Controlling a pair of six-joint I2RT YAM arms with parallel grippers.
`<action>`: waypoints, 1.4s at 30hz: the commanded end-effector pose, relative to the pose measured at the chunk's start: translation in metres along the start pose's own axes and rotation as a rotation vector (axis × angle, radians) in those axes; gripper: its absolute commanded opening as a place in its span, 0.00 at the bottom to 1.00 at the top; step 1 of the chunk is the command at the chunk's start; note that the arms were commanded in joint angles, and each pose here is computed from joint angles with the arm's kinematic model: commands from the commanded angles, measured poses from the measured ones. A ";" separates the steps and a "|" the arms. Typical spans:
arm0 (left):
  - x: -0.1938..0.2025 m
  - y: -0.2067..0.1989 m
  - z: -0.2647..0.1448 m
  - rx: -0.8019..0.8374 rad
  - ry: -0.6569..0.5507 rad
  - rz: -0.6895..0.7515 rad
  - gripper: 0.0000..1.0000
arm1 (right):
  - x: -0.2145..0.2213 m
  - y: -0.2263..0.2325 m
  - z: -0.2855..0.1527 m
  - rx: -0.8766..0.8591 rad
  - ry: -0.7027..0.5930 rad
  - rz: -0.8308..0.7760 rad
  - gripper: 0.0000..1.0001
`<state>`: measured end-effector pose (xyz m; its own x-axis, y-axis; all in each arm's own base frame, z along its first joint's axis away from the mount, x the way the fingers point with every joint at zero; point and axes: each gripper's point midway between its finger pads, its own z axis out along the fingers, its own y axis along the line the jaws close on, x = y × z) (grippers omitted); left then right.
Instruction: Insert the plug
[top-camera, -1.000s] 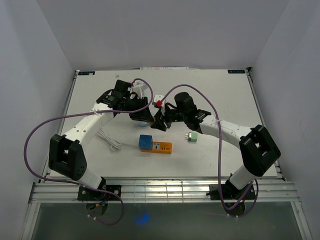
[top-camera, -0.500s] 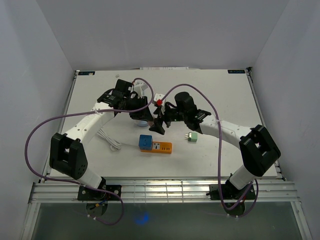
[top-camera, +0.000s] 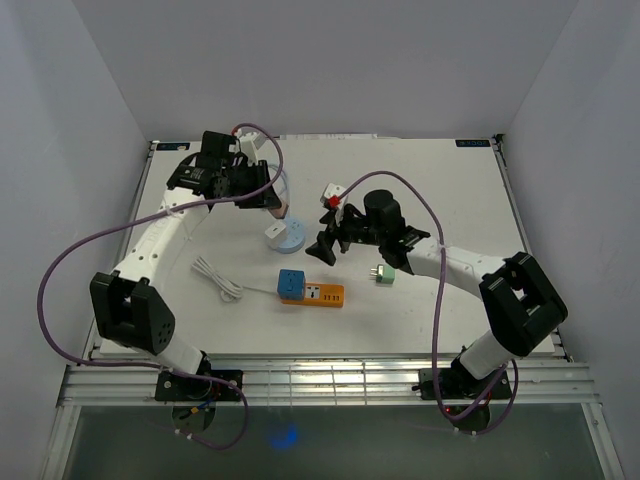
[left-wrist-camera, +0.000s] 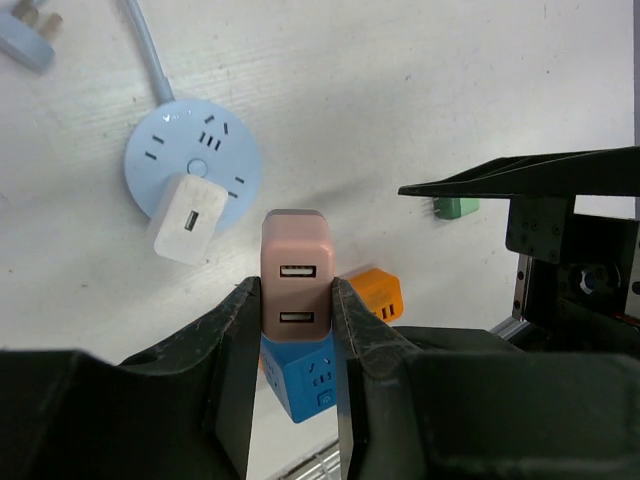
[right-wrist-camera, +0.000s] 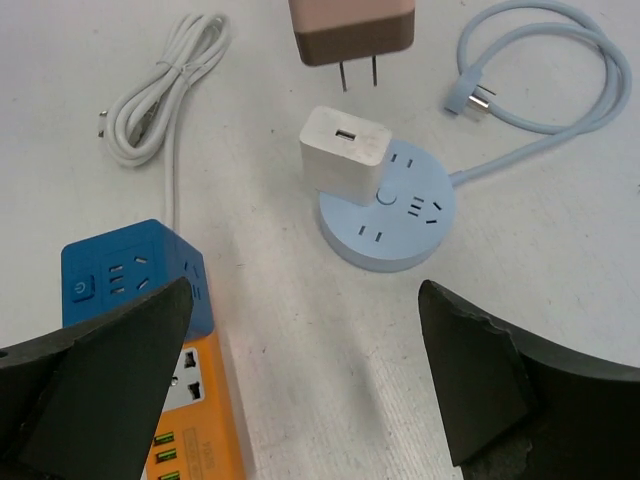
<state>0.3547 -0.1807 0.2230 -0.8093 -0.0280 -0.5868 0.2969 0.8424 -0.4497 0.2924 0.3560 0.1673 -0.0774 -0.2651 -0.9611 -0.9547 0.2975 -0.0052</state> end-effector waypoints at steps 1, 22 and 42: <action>-0.022 0.007 -0.008 -0.032 -0.046 0.066 0.00 | -0.026 -0.018 -0.004 0.079 -0.094 -0.007 0.98; -0.054 0.068 0.062 -0.162 -0.089 0.180 0.00 | 0.016 -0.066 0.009 0.276 -0.008 0.258 0.69; 0.046 -0.001 0.075 -0.040 0.045 0.036 0.00 | 0.019 -0.068 0.001 0.312 0.001 0.260 0.67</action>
<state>0.3761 -0.2064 0.1152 -0.8258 0.0851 -0.5575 0.3209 0.8838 -0.3406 0.3534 0.3320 0.1283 -0.3442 -0.1799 -0.9215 -0.7710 0.6143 0.1680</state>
